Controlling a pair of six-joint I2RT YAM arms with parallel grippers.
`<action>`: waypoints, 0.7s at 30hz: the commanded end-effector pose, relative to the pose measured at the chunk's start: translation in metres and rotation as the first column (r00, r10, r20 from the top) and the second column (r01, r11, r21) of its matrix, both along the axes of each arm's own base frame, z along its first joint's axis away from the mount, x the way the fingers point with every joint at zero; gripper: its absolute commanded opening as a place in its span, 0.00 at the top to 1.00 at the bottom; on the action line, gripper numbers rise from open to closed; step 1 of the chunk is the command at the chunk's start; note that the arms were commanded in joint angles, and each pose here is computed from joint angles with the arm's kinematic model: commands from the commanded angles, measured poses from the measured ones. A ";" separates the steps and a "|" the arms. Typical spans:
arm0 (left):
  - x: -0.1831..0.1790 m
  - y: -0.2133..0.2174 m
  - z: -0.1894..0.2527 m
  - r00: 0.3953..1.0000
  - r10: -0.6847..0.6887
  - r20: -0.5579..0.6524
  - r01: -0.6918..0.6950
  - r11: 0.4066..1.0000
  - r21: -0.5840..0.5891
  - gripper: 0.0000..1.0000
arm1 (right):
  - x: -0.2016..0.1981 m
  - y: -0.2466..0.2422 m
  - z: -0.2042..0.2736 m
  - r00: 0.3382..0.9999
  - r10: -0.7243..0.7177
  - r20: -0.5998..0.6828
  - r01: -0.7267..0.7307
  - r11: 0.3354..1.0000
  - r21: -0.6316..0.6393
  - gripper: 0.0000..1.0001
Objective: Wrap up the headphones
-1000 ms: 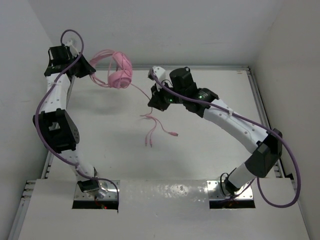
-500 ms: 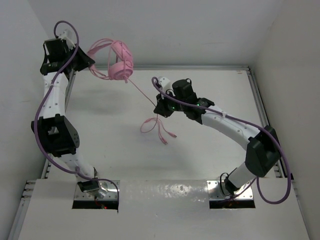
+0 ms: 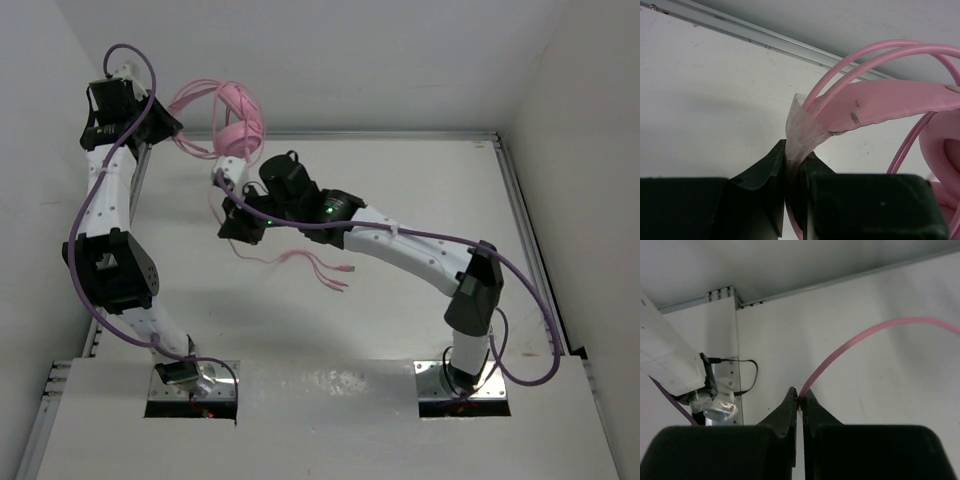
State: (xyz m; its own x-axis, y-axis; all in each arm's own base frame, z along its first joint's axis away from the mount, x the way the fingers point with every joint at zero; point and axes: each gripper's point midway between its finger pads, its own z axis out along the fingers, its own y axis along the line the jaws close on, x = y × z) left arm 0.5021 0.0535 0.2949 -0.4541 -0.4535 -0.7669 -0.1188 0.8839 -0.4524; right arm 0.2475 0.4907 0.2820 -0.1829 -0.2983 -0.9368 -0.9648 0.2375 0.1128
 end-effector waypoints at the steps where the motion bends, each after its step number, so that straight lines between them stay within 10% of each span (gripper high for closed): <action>1: -0.003 -0.008 0.053 0.990 0.005 0.141 -0.002 1.000 -0.021 1.00 | -0.014 0.022 -0.024 0.996 0.085 -0.026 -0.086 0.995 -0.053 1.00; 15: -0.023 -0.066 0.056 0.969 -0.208 0.135 0.240 0.924 -0.299 1.00 | 0.045 -0.024 -0.074 0.988 -0.122 -0.093 0.118 0.992 -0.055 1.00; 21: -0.030 -0.065 0.043 0.979 -0.183 0.093 0.196 0.967 -0.164 1.00 | 0.049 0.033 -0.053 0.995 -0.042 -0.092 0.038 0.998 -0.050 1.00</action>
